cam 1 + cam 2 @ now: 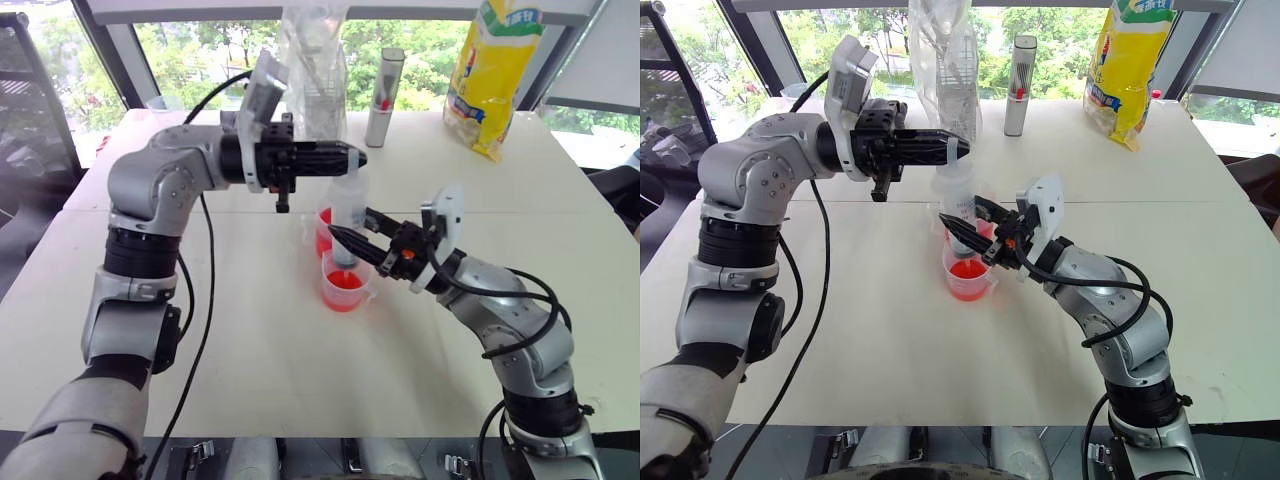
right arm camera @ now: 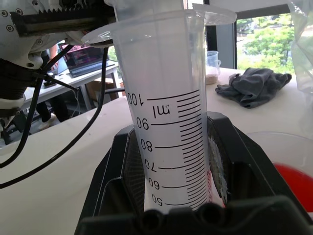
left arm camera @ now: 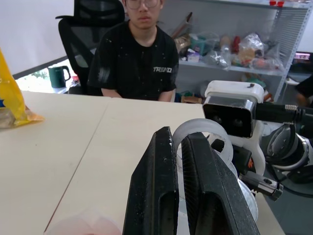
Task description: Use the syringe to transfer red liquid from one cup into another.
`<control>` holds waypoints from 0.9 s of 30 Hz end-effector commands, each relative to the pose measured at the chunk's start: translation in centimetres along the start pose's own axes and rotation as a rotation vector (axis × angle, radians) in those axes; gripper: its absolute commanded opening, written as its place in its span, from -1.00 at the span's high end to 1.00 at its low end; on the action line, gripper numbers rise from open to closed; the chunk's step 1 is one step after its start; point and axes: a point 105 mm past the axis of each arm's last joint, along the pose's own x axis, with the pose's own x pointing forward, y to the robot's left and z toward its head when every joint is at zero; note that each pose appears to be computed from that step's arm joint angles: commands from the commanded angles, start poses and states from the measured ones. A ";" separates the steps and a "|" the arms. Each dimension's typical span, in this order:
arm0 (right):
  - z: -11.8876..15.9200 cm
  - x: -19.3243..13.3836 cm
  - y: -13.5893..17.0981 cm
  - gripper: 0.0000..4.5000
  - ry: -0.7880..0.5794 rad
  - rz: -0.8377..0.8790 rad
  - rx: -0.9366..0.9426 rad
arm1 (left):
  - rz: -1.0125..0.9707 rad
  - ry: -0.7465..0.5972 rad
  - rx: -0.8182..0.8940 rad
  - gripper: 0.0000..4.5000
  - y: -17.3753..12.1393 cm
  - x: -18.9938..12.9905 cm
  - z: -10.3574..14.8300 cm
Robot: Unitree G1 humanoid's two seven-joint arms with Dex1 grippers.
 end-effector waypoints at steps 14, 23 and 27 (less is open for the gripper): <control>4.8 -0.3 -0.4 0.37 -0.128 -0.002 -0.078 | -0.068 0.058 -0.009 0.96 -1.6 1.2 -1.8; 4.5 -0.4 -0.4 0.37 -0.113 0.000 -0.075 | -0.006 0.047 0.013 -0.11 -0.6 -0.1 -0.6; 4.4 -0.5 -0.4 0.37 -0.110 0.002 -0.072 | 0.058 0.046 0.020 -0.99 0.1 -1.9 0.0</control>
